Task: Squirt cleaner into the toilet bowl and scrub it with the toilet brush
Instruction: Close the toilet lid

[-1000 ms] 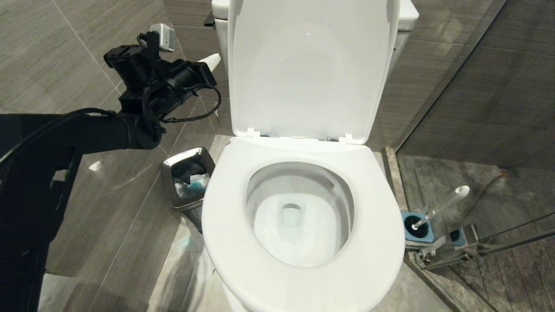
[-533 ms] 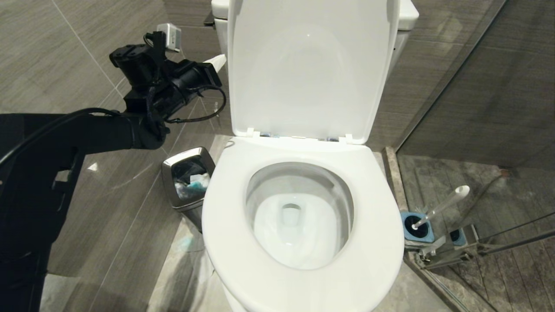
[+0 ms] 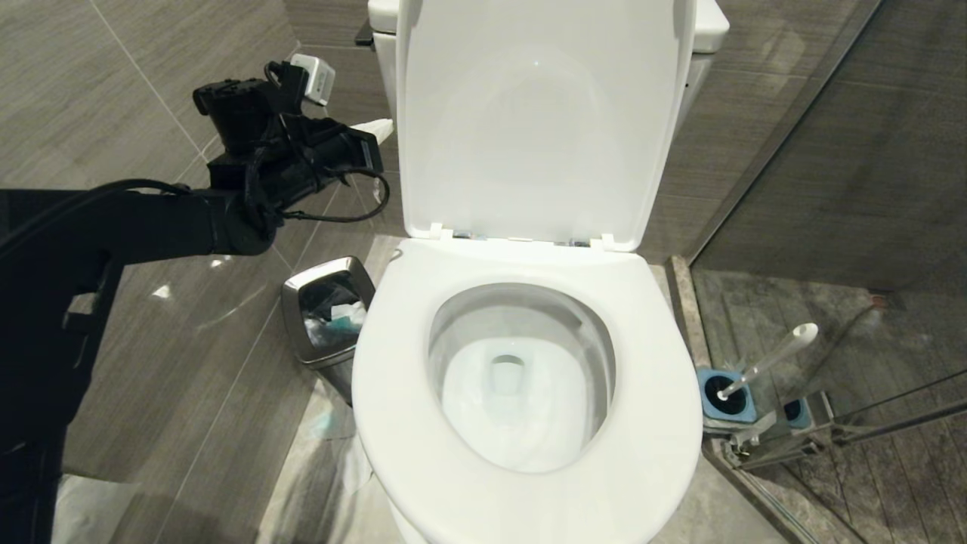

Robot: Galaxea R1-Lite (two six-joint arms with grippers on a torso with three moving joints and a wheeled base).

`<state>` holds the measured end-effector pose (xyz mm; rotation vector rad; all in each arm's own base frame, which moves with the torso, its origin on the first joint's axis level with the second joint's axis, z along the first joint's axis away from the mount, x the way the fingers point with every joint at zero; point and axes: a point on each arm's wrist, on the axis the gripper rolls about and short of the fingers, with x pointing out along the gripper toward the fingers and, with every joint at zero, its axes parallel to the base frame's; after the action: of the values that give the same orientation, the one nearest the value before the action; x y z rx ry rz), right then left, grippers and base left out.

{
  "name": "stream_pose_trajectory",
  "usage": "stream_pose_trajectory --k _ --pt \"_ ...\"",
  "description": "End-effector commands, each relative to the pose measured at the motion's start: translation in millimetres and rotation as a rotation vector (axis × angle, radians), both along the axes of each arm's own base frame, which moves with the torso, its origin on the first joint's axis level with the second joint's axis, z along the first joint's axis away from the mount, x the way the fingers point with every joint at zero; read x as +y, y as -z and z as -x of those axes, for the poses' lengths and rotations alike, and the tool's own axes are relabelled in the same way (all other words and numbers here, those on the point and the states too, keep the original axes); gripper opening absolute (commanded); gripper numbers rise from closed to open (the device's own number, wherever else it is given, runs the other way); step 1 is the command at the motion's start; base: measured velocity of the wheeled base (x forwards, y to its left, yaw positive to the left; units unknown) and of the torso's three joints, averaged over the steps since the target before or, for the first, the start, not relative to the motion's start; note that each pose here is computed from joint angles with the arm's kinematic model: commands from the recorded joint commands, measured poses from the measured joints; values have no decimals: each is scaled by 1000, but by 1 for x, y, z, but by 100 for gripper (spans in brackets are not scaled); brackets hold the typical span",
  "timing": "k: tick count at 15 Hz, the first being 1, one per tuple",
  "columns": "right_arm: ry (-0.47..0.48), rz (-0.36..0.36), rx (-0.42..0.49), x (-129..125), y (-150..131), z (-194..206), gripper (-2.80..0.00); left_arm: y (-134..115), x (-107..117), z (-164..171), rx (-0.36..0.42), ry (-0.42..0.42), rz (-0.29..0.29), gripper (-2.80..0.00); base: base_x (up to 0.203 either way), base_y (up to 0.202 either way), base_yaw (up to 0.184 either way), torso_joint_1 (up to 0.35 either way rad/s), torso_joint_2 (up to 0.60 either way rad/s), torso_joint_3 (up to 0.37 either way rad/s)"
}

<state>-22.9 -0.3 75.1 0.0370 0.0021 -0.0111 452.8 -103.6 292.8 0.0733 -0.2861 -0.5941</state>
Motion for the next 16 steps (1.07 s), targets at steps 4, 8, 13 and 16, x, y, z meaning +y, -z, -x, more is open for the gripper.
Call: stream_pose_trajectory --k 4,8,13,16 --pt "-1 0 1 0 0 0 -280 -4 7 5 30 -12 -11 -280 0 0 0 0 0 0" --pt "0 0 1 0 0 0 -280 -3 7 5 37 -15 -10 -280 0 0 0 0 0 0" --pt "-1 0 2 0 0 0 -280 0 7 4 47 -15 -9 -280 0 0 0 0 0 0" --pt "-2 0 1 0 0 0 -280 1 7 4 50 -30 -6 -280 0 0 0 0 2 -44"
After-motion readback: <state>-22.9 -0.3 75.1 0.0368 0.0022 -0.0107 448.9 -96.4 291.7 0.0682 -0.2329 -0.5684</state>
